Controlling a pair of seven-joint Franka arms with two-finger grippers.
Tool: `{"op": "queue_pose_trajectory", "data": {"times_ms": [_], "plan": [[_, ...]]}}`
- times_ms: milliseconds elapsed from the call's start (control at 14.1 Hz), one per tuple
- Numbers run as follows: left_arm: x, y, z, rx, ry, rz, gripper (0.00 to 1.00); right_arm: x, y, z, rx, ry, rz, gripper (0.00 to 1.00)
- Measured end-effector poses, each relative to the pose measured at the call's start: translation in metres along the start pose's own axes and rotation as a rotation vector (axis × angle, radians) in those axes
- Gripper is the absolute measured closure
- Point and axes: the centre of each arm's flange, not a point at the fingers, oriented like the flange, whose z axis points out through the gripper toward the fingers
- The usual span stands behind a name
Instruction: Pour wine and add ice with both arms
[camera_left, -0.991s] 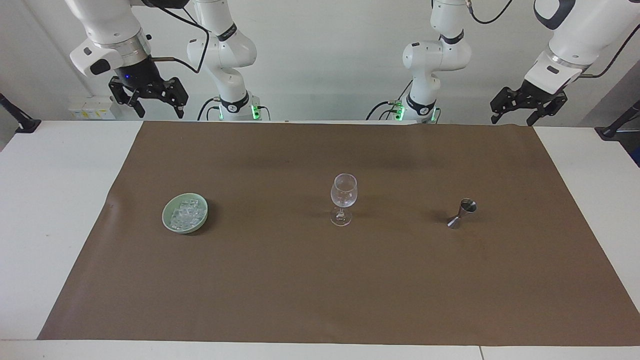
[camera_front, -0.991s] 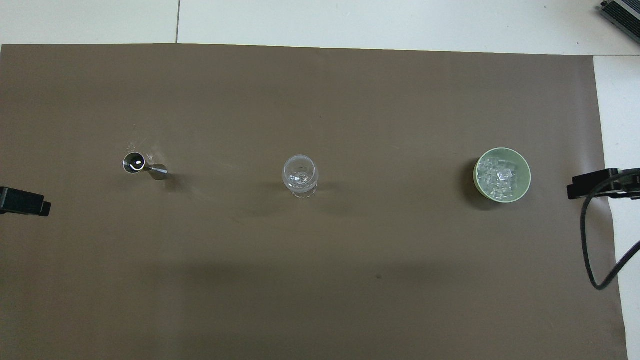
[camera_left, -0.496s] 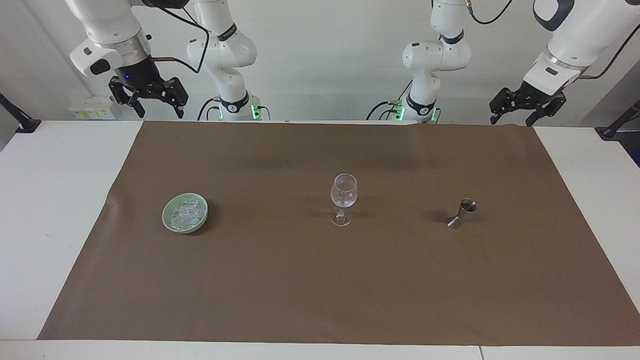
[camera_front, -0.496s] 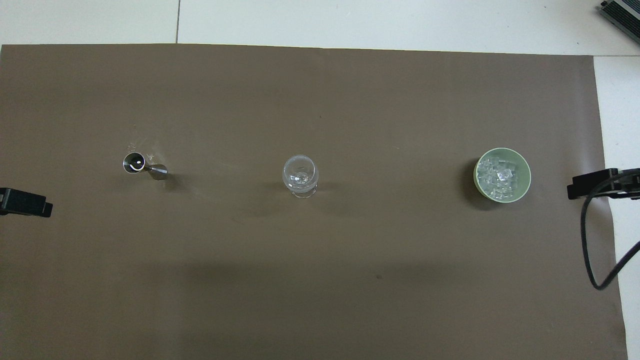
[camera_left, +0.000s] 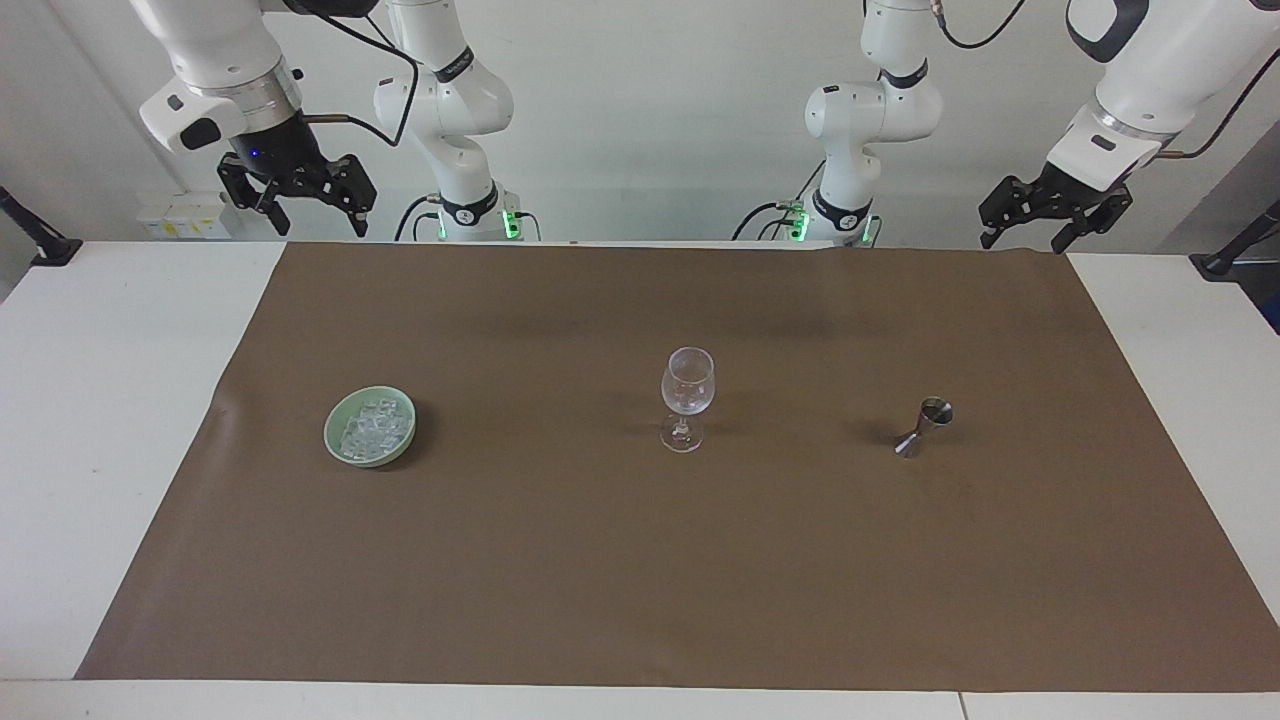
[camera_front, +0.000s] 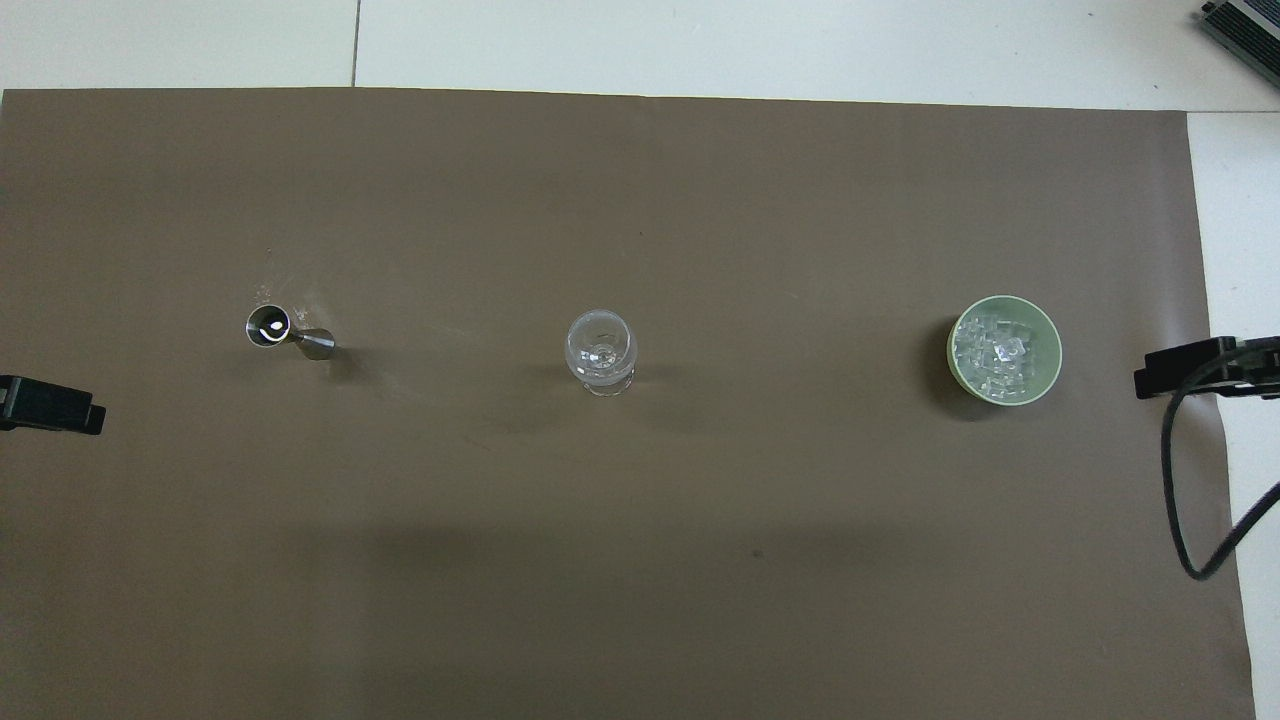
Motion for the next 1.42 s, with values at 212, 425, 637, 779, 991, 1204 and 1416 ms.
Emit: {"op": "queue_pose_trajectory", "data": {"times_ms": [212,425,637,779,991,1204,1416], "plan": [[-0.0005,-0.0031,0.0001,-0.001,0.000,-0.006,0.00,0.0000,0.0000,0.0000,0.000,0.000,0.000,0.00],[-0.0007,-0.0043,0.0001,-0.002,0.000,-0.008,0.00,0.0000,0.0000,0.0000,0.000,0.000,0.000,0.00],[-0.0007,-0.0043,0.0001,-0.002,0.000,-0.008,0.00,0.0000,0.0000,0.0000,0.000,0.000,0.000,0.00],[-0.0007,-0.0043,0.0001,-0.002,0.000,-0.008,0.00,0.0000,0.0000,0.0000,0.000,0.000,0.000,0.00],[-0.0007,-0.0043,0.0001,-0.002,0.000,-0.008,0.00,0.0000,0.0000,0.0000,0.000,0.000,0.000,0.00],[-0.0005,-0.0025,0.0000,-0.001,0.000,-0.005,0.00,0.0000,0.0000,0.0000,0.000,0.000,0.000,0.00],[-0.0005,-0.0026,0.0000,-0.001,0.000,-0.005,0.00,0.0000,0.0000,0.0000,0.000,0.000,0.000,0.00]]}}
